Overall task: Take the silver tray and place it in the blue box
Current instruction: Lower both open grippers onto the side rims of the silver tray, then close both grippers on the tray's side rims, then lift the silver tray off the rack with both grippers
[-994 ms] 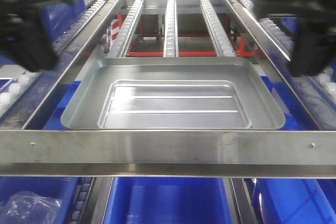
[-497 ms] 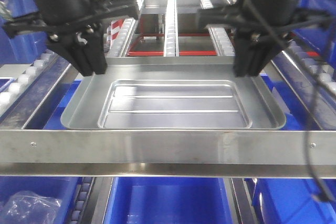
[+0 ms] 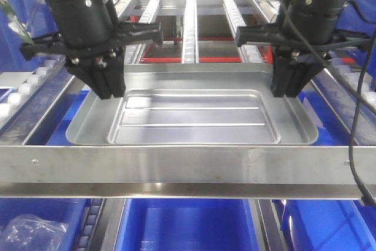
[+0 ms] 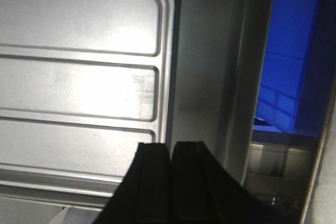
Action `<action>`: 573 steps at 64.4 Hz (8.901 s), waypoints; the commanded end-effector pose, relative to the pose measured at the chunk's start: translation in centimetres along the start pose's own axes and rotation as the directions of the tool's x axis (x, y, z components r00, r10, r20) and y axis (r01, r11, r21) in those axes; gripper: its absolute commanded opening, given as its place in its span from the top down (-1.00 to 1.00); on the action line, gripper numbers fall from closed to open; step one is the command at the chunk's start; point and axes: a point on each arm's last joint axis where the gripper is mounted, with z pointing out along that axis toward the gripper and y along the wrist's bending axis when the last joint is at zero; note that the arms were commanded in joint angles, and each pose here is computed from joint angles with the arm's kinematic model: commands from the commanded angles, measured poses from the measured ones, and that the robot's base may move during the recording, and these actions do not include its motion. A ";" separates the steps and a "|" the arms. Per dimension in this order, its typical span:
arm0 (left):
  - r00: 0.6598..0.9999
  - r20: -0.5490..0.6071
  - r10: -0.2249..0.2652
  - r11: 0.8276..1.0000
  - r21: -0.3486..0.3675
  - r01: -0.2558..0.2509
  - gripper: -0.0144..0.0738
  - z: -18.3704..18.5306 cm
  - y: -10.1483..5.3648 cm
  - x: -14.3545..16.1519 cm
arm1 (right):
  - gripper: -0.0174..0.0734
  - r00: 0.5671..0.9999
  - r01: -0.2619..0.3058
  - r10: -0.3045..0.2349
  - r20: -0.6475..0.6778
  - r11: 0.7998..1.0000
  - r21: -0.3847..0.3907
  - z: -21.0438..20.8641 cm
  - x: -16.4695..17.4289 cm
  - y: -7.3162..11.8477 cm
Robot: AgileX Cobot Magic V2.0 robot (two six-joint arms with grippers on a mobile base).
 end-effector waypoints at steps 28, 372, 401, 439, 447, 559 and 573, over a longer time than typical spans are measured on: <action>0.994 0.105 0.004 0.998 0.059 -0.011 0.69 -1.4 1.9 -2.6 | 0.49 0.989 0.023 -0.017 0.144 0.999 -0.037 -0.6 -1.8 0.5; 0.999 0.007 0.054 0.998 0.010 -0.054 0.71 3.2 0.0 -3.3 | 0.49 0.994 -0.010 0.014 0.111 0.999 -0.040 2.1 -1.8 0.5; 0.999 0.007 0.054 0.998 0.010 -0.054 0.70 3.2 0.0 -3.3 | 0.49 0.994 -0.010 0.014 0.110 0.999 -0.040 2.0 -1.8 0.5; 0.998 0.067 -0.003 1.000 0.006 0.002 0.71 -3.8 -0.2 -4.6 | 0.49 0.987 -0.082 0.091 0.131 0.994 -0.076 -4.6 -1.9 1.9; 0.994 0.099 0.041 0.999 0.006 -0.042 0.71 -6.9 -1.0 -3.9 | 0.49 0.986 -0.097 0.108 0.130 0.991 -0.089 -6.2 -0.9 2.9; 0.993 0.111 0.027 0.994 0.102 -0.039 0.71 -13.6 -2.7 9.7 | 0.49 0.977 -0.081 0.113 0.182 0.982 -0.173 -12.8 12.9 3.9; 0.995 0.100 0.020 0.994 0.108 -0.031 0.71 -13.6 -2.8 9.8 | 0.49 0.982 -0.088 0.110 0.155 0.986 -0.142 -12.7 13.1 3.7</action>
